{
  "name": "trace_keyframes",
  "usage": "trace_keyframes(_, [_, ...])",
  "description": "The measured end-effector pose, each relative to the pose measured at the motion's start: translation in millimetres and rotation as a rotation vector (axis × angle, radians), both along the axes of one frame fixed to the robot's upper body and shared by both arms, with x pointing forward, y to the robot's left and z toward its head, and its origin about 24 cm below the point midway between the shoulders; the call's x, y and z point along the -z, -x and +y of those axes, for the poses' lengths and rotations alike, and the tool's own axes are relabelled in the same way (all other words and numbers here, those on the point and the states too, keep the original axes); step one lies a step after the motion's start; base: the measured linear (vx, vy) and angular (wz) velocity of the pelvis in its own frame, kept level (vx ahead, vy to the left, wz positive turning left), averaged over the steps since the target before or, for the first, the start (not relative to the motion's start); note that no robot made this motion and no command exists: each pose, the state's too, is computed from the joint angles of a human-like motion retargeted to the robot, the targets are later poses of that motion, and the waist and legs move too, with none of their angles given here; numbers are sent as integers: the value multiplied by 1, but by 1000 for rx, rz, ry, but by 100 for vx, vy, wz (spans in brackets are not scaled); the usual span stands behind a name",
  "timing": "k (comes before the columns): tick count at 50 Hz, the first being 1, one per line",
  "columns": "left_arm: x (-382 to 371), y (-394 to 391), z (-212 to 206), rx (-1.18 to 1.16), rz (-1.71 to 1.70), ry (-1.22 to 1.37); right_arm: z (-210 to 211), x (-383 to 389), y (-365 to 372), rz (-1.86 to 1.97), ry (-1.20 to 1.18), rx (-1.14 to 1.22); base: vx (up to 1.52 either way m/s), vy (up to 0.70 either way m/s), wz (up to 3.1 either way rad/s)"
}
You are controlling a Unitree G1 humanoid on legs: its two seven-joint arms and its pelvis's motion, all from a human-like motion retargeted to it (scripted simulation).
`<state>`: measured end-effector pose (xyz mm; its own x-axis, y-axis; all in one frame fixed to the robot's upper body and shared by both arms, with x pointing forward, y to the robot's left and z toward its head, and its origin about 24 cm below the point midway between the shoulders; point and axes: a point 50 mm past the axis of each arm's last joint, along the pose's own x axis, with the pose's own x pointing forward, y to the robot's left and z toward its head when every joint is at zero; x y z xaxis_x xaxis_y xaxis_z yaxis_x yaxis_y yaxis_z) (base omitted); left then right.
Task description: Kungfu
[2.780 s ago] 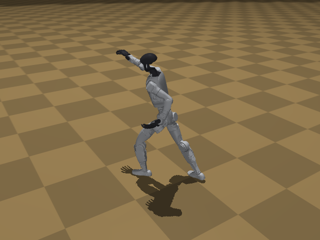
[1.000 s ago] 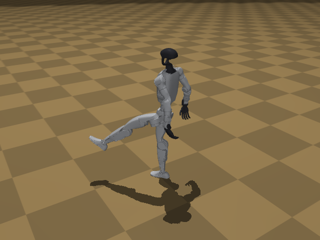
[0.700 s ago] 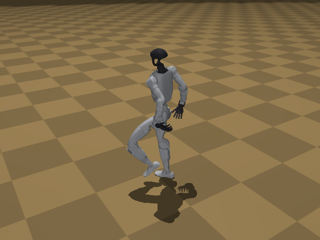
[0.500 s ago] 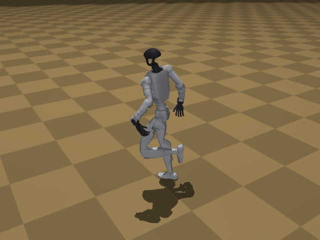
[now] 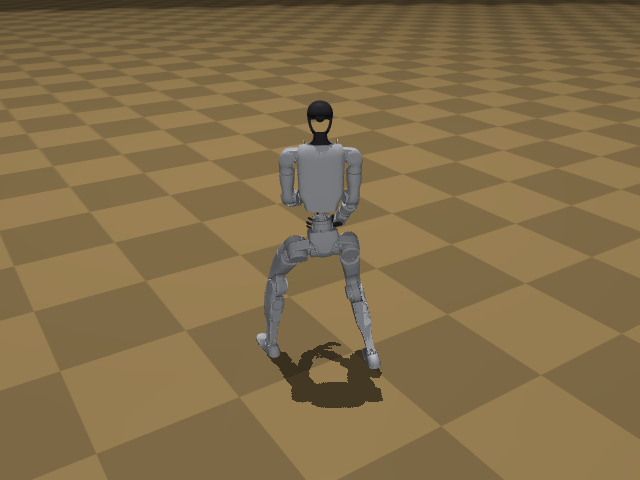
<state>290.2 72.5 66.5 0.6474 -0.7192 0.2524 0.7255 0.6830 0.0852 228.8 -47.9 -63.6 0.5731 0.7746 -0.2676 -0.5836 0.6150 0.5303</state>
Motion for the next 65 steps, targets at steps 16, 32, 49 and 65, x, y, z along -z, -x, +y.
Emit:
trace_keyframes(16, [29, -23, 7, 11, 411, 279, -16, -75, -37, -785, 307, -443, 11, 45, -104])
trace_keyframes(32, [163, 96, 77, 143, 1005, -133, -102, -472, -35, -1707, -195, 14, 12, 5, 24])
trace_keyframes(49, [174, 107, 58, 51, 1044, -33, -96, -468, -36, -1717, -442, 307, 10, 0, 13])
trace_keyframes(65, [84, 14, 12, 39, 569, 241, 52, -236, -63, -425, -837, -210, -11, -1, -12])
